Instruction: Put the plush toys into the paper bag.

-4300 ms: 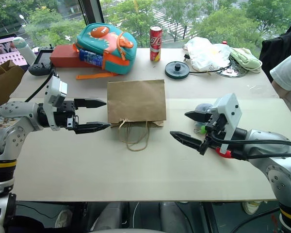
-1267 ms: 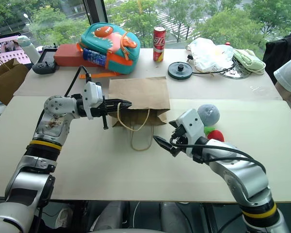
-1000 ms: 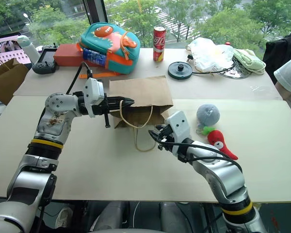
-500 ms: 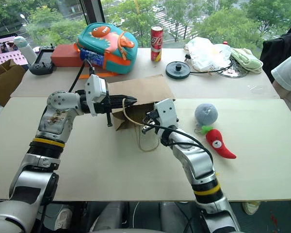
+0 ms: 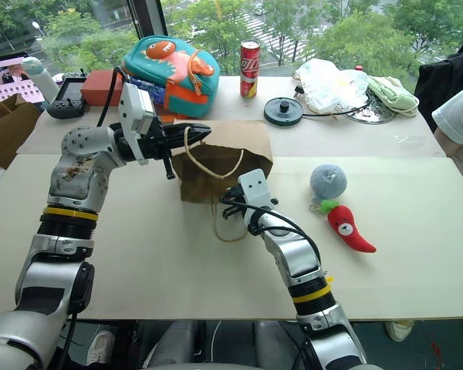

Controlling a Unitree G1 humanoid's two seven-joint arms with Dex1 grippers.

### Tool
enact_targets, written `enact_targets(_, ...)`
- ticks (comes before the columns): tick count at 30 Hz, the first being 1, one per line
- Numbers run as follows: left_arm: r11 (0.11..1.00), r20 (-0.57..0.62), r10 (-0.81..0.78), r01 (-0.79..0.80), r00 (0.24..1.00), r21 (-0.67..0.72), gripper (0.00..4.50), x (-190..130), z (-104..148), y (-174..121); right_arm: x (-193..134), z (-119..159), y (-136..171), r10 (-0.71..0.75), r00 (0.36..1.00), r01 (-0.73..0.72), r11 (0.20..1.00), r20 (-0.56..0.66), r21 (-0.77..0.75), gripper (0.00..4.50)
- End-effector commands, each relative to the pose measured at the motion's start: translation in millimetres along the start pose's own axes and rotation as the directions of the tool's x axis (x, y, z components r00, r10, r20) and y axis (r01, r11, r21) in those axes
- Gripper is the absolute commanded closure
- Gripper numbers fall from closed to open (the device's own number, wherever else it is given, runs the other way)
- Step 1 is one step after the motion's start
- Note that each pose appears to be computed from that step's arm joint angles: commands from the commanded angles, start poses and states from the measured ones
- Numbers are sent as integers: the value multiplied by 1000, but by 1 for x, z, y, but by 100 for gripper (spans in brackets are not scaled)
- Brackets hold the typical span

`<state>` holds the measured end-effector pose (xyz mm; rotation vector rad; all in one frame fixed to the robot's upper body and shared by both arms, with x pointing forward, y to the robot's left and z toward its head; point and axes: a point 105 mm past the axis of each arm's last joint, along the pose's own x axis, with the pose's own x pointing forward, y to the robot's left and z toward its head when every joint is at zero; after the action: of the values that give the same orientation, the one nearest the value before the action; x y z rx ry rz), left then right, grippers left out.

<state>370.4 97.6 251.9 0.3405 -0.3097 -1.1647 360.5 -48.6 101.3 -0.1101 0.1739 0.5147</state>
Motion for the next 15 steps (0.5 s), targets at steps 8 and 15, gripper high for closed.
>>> enact_targets(8, 999, 47, 36, -36, 998, 7, 450, 3, 17, 4, -1, 0, 2, 5, 1000, -6, 1000, -18, -11, 447)
enact_targets(15, 998, 23, 28, -27, 999, -58, 450, 2, 1, -7, -13, 41, 0, 3, 991, -2, 1000, 132, -4, 447)
